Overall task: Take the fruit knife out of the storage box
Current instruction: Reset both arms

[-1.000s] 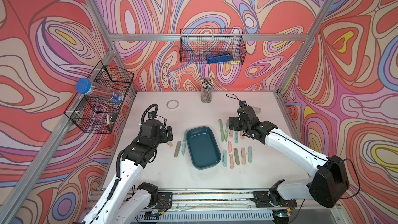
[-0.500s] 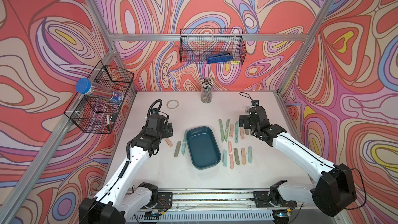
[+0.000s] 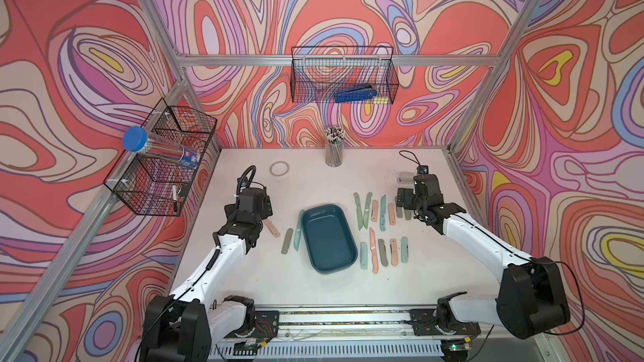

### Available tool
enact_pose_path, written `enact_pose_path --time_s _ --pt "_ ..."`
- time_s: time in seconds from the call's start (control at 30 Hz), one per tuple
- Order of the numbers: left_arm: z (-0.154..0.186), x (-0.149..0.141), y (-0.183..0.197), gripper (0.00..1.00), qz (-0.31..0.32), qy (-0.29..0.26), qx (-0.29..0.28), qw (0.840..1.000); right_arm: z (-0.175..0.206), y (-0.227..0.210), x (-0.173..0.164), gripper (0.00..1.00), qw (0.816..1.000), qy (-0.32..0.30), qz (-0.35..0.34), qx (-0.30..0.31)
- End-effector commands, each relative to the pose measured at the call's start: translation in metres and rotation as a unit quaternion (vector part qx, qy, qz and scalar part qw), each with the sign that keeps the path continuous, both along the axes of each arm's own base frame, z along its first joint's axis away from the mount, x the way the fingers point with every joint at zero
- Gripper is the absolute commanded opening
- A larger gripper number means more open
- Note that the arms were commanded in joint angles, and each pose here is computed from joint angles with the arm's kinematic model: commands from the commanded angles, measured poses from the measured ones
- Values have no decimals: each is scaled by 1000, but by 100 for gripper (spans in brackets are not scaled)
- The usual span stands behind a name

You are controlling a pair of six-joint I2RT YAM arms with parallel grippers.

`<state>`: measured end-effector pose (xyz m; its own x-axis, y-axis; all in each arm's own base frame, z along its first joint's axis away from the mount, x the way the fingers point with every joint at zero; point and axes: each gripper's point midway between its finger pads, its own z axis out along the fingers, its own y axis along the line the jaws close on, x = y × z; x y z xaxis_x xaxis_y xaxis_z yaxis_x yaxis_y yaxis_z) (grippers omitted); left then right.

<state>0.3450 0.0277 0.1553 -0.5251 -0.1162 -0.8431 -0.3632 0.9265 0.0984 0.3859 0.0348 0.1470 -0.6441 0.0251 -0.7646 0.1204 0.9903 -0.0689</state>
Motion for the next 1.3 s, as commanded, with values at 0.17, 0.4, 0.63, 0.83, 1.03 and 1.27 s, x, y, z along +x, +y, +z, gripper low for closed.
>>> enact_pose_path --time_s 0.17,0.4,0.63,0.83,1.03,1.27 --pt "-14 34 8 100 -12 -83 54 995 -29 9 10 98 999 7 20 45" --pt "-35 34 24 100 -2 -113 27 993 -27 10 3 98 998 -36 38 41" --pt "-61 48 0 100 -95 -100 -8 990 -32 5 2 98 999 -33 37 21" --pt "-67 49 -14 100 -138 -102 -12 985 -30 -18 6 98 997 -59 8 -48" --pt "-67 48 -13 100 -137 -102 -13 985 -21 -43 13 98 986 -157 -25 -47" --pt "-66 48 -13 100 -137 -104 -13 985 -30 -34 38 98 981 -192 -3 -43"
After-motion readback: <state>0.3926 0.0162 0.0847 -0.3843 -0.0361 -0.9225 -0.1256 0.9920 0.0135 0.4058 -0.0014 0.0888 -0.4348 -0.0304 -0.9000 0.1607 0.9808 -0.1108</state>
